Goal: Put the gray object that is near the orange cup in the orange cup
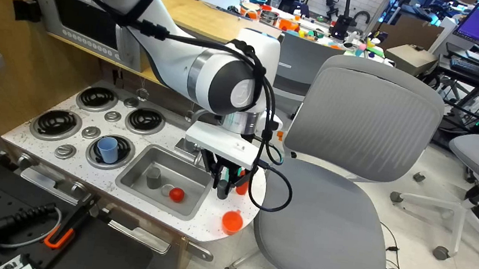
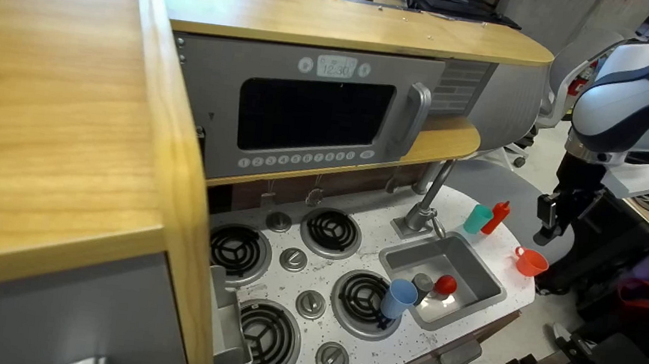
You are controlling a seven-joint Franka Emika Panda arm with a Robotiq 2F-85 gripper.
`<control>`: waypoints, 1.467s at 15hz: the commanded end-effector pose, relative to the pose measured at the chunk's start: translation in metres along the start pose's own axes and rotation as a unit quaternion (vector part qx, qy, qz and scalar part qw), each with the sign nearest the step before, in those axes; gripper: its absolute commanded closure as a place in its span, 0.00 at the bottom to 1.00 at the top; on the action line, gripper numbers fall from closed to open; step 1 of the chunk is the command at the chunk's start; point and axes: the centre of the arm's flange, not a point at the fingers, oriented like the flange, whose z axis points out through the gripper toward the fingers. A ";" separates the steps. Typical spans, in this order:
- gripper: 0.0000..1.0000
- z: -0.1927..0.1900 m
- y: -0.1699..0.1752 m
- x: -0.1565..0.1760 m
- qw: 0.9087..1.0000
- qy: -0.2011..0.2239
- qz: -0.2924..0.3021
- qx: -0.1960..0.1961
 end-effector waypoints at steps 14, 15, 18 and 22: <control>0.92 0.068 0.060 0.038 0.981 -0.047 0.190 0.007; 0.92 0.070 0.063 0.038 0.980 -0.050 0.194 0.008; 0.92 0.078 0.075 0.040 0.976 -0.059 0.209 0.002; 0.92 0.085 0.067 0.047 0.977 -0.070 0.200 0.009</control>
